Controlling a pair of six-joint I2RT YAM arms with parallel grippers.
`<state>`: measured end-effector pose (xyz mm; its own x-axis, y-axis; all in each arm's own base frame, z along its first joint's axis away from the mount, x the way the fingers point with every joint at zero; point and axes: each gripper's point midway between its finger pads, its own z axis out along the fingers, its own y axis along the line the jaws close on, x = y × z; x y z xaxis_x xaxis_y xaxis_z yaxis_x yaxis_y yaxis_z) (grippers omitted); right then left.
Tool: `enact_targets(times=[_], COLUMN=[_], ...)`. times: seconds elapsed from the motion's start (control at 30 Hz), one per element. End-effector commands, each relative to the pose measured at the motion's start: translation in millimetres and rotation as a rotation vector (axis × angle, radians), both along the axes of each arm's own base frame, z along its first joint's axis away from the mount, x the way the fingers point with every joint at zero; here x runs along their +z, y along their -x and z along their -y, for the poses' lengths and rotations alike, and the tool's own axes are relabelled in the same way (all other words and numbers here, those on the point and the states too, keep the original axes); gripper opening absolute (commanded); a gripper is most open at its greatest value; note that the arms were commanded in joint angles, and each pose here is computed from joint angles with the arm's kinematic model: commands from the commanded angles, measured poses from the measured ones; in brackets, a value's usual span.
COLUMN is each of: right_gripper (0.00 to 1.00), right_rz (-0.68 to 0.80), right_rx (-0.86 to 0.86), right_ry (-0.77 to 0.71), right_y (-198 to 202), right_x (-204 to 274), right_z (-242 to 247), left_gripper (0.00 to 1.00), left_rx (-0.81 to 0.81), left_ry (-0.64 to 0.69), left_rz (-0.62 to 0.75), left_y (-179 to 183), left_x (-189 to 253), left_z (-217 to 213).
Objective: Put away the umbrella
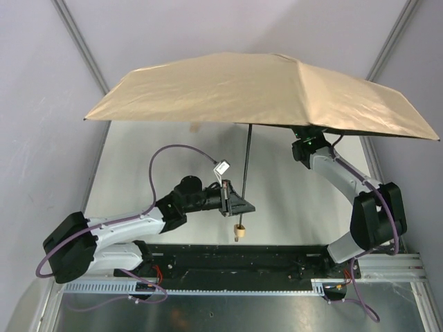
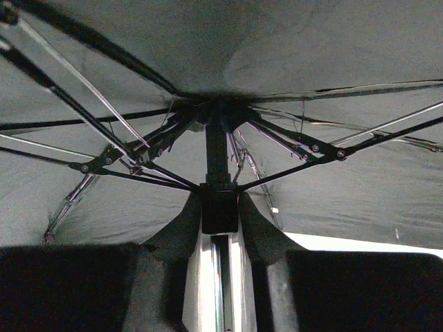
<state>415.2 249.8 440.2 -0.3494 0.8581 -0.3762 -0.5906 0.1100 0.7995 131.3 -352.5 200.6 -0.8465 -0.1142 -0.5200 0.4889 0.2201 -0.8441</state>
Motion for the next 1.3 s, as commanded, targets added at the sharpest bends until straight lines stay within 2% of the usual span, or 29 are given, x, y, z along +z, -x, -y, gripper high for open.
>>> enact_targets(times=[0.0, 0.13, 0.27, 0.4, 0.6, 0.73, 0.83, 0.87, 0.9, 0.97, 1.07, 1.17, 1.27], right_gripper=[0.0, 0.0, 0.0, 0.0, 0.0, 0.0, 0.0, 0.0, 0.0, 0.0, 0.0, 0.0, 0.0], right_rz=[0.106, 0.064, 0.028, 0.006, -0.014, -0.027, 0.018, 0.041, 0.056, 0.07, 0.092, 0.101, 0.114], right_rx=[-0.168, -0.213, -0.146, -0.04, 0.069, 0.109, 0.068, 0.045, 0.018, -0.023, -0.058, -0.116, -0.143], right_ry=[0.11, 0.252, 0.338, 0.32, 0.32, 0.289, 0.293, 0.298, 0.304, 0.302, 0.261, 0.214, 0.189], right_y=[22.7, 31.7, 52.9, 87.0, 126.9, 136.5, 135.3, 134.5, 132.2, 127.8, 128.8, 128.4, 127.3], right_x=[56.2, 40.7, 10.6, -18.3, -46.1, -55.3, -47.4, -42.8, -39.1, -32.3, -17.9, -3.1, 10.5], right_z=[17.0, 14.0, -5.9, -18.5, -31.8, -37.3, -31.4, -27.8, -23.8, -17.0, -12.2, -2.8, 1.7], left_gripper=[0.04, 0.0, 0.0, 0.0, 0.0, 0.0, 0.0, 0.02, 0.11, 0.37, 0.6, 0.67, 0.67], left_rx=[-0.02, -0.006, 0.022, 0.042, 0.041, 0.036, 0.029, 0.028, 0.027, 0.031, 0.044, 0.067, 0.051], left_ry=[0.061, 0.105, 0.15, 0.165, 0.167, 0.179, 0.181, 0.177, 0.174, 0.166, 0.16, 0.159, 0.152], left_rz=[0.088, 0.135, 0.197, 0.226, 0.23, 0.244, 0.264, 0.266, 0.264, 0.248, 0.242, 0.273, 0.263], left_y=[-6.0, -18.1, -39.9, -53.3, -54.3, -53.4, -51.1, -50.0, -48.7, -46.8, -46.3, -49.6, -48.9], left_x=[33.9, 60.4, 90.7, 102.8, 104.1, 111.4, 113.8, 111.3, 108.7, 101.8, 97.5, 100.0, 96.8], left_z=[13.1, 14.0, 7.0, 0.3, -2.0, -1.6, -2.2, -2.9, -4.1, -6.2, -6.3, -7.8, -3.3])
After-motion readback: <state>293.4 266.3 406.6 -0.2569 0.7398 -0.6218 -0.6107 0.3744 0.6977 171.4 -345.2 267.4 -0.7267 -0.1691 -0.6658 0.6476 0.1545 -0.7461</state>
